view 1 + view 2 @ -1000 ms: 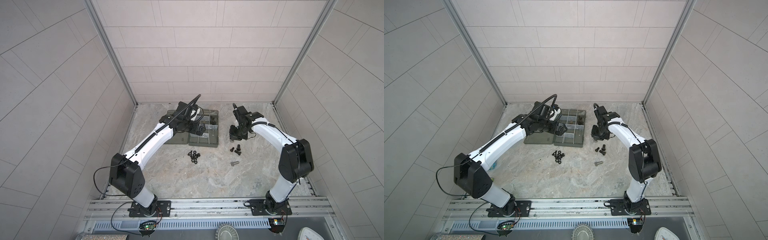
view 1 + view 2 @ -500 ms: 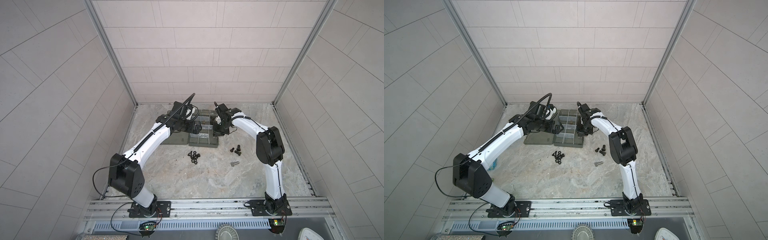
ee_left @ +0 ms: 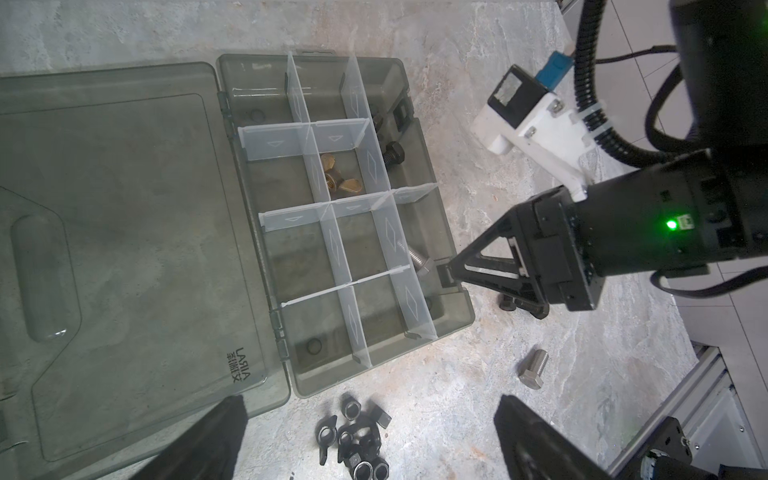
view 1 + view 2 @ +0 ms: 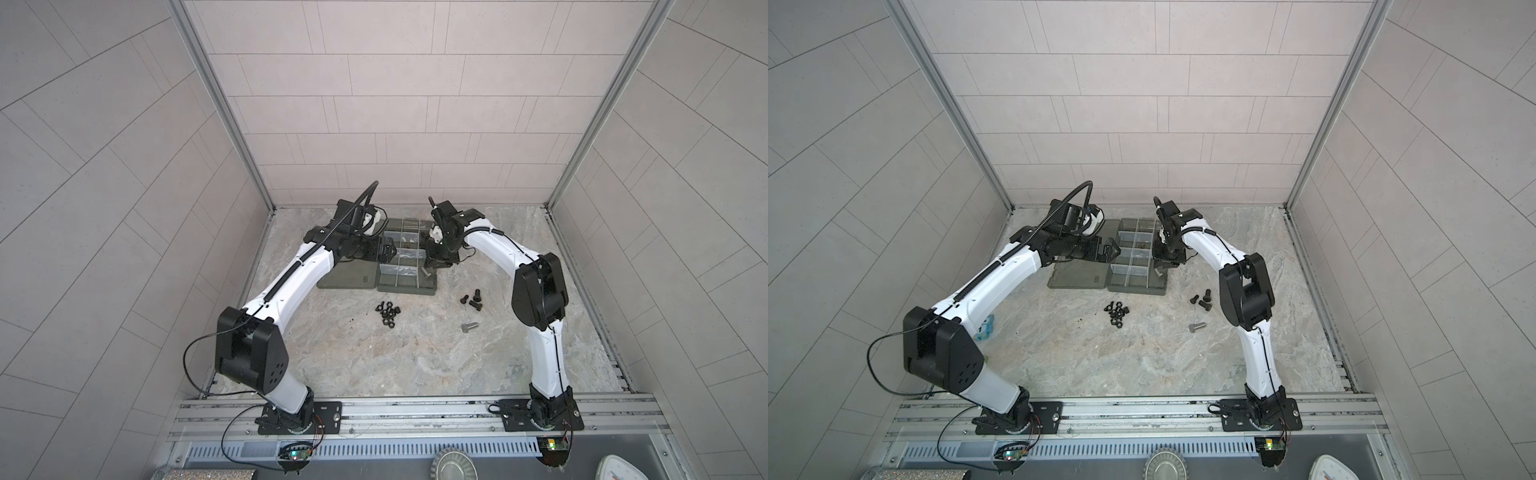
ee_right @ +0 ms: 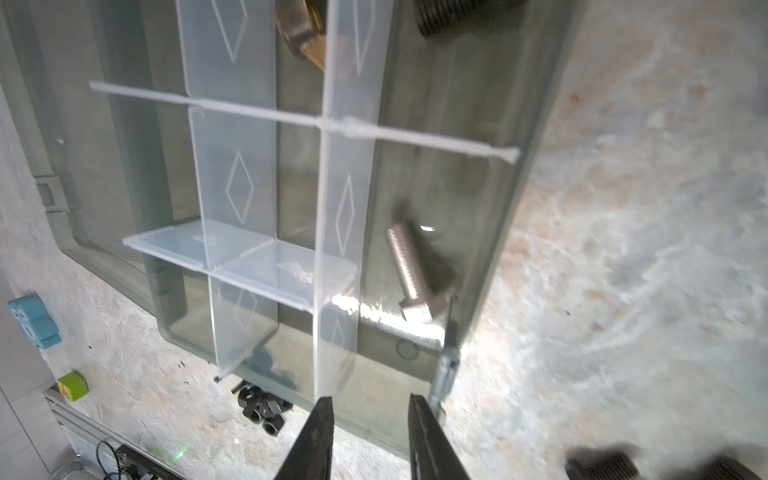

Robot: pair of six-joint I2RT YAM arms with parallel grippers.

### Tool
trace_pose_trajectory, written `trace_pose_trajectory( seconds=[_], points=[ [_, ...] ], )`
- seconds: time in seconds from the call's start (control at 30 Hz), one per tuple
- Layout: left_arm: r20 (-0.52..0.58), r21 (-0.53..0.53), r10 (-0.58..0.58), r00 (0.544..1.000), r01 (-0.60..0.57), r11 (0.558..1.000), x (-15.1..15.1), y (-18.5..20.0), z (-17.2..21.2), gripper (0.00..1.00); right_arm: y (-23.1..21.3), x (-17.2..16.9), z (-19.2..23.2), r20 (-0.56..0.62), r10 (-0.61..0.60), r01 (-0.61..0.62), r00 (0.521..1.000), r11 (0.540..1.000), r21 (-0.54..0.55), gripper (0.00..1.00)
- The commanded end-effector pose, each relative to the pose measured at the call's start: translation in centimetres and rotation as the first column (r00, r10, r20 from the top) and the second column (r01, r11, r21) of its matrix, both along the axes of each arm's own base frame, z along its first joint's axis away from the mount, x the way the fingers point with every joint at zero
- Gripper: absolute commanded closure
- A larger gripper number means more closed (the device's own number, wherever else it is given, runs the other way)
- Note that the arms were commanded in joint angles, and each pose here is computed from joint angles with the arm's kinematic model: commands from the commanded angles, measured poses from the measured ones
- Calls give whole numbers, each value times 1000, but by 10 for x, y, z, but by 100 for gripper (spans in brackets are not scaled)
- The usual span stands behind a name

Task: Sort the screws and nuts into containers
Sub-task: 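Return the right gripper to the second steel bolt and close on it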

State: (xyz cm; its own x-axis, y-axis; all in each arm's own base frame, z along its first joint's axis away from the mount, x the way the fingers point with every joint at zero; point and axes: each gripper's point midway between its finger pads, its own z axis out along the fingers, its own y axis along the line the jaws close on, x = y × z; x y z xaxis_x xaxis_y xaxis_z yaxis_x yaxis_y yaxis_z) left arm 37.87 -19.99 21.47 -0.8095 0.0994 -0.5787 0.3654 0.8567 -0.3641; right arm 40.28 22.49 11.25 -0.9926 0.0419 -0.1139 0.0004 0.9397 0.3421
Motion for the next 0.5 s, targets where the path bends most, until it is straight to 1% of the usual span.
trace_pose_trajectory(
  seconds=[0.0, 0.07, 0.13, 0.23, 0.33, 0.4, 0.47],
  points=[
    [3, -43, 7, 1000, -7, 999, -1, -4, 6, 0, -40, -40, 19, -26, -73, 70, 997, 993, -99, 64],
    [1, -47, 12, 1000, -12, 999, -4, -5, 4, 0, -63, -57, 15, -27, -131, 126, 991, 980, -156, 54],
    [4, -35, 7, 1000, -7, 999, -9, -7, 2, 0, -78, -66, 15, -21, -182, 177, 983, 973, -146, 49],
    [2, -15, -3, 1000, 3, 1000, -18, -12, 2, 0, -96, -85, 3, -71, -273, 264, 959, 957, -120, 48],
    [-5, 28, -12, 1000, 12, 1000, -34, -13, 0, 0, -98, -104, -9, -119, -338, 331, 934, 940, -77, 49],
    [-4, 44, -25, 1000, 25, 999, -49, -14, -2, 0, -98, -115, -16, -126, -375, 370, 918, 927, -64, 49],
    [-4, 55, -32, 999, 33, 998, -61, -14, -5, 0, -105, -125, -21, -119, -420, 413, 899, 907, -81, 49]
  ],
)
